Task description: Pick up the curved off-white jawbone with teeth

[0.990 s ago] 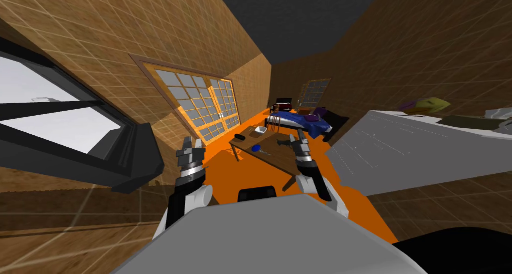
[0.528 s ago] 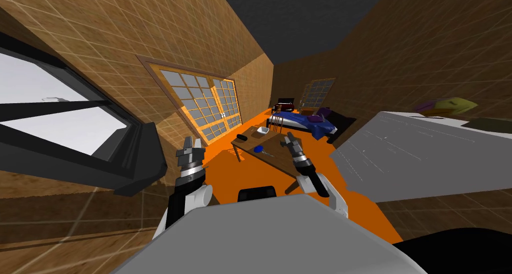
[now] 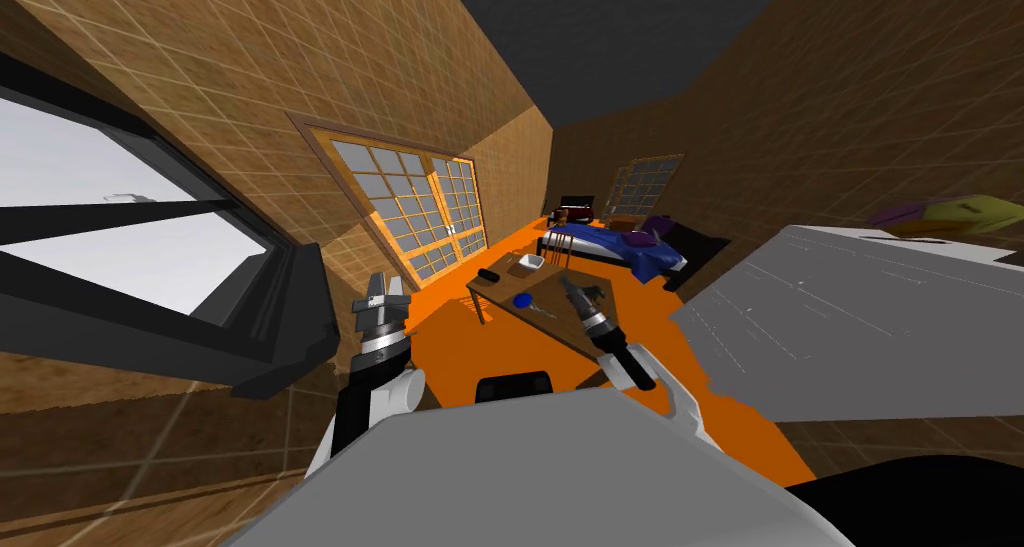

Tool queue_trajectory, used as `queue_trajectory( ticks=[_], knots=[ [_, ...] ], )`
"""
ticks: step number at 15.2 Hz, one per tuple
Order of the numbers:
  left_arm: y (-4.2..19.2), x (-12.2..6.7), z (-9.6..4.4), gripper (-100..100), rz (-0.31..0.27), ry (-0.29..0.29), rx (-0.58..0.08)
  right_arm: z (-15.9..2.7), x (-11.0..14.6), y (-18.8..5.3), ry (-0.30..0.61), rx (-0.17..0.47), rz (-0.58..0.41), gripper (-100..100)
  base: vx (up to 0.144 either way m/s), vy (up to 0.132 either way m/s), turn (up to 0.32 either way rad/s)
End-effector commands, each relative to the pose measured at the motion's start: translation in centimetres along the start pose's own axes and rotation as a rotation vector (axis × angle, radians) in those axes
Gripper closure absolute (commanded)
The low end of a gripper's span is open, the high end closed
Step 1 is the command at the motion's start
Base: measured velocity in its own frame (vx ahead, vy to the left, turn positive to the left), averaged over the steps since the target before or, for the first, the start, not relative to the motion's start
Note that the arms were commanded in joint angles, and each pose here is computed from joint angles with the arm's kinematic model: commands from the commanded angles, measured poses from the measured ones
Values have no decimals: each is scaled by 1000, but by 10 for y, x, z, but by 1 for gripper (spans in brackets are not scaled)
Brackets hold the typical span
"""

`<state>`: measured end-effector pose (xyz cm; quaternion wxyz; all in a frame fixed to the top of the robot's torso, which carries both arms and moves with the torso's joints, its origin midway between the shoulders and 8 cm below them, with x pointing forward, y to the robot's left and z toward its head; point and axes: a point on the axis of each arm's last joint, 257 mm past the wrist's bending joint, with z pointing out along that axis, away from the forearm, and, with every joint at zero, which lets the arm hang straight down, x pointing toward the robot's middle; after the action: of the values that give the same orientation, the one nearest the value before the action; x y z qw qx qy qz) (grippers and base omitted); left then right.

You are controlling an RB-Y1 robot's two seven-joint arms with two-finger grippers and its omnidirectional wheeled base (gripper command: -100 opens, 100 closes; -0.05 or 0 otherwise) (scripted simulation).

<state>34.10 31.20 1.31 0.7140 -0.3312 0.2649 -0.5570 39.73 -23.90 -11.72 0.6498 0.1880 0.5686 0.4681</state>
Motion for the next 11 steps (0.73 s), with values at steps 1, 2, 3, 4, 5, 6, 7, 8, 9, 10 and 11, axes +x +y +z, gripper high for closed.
queue_trajectory(
  ticks=[1, 2, 3, 4, 5, 6, 7, 8, 9, 10, 11],
  knots=[
    [0, 0, 0, 0, 0, 0, 0, -6, 13, -24, 65, 50, -58, -100, 52, 41, 49],
    [0, 0, 0, 0, 0, 0, 0, -6, 13, -25, 72, 50, -65, -100, 40, 34, 35],
    [0, 0, 0, 0, 0, 0, 0, -12, 22, -40, 118, 85, -104, -100, 37, 33, 48],
    [0, 0, 0, 0, 0, 0, 0, -13, 22, -40, 120, 85, -106, -100, 34, 30, 38],
    [0, 0, 0, 0, 0, 0, 0, -20, 32, -57, 168, 122, -147, -100, 35, 32, 43],
    [0, 0, 0, 0, 0, 0, 0, -20, 32, -57, 168, 122, -147, -100, 33, 29, 33],
    [0, 0, 0, 0, 0, 0, 0, -30, 40, -75, 218, 160, -188, -100, 30, 29, 36],
    [0, 0, 0, 0, 0, 0, 0, -30, 40, -75, 218, 160, -188, -100, 28, 29, 32],
    [0, 0, 0, 0, 0, 0, 0, -42, 48, -93, 269, 200, -229, -100, 32, 33, 46],
    [0, 0, 0, 0, 0, 0, 0, -54, 56, -110, 313, 238, -263, -100, 40, 41, 74],
    [0, 0, 0, 0, 0, 0, 0, -55, 55, -112, 321, 241, -271, -100, 45, 40, 52]
  ],
)
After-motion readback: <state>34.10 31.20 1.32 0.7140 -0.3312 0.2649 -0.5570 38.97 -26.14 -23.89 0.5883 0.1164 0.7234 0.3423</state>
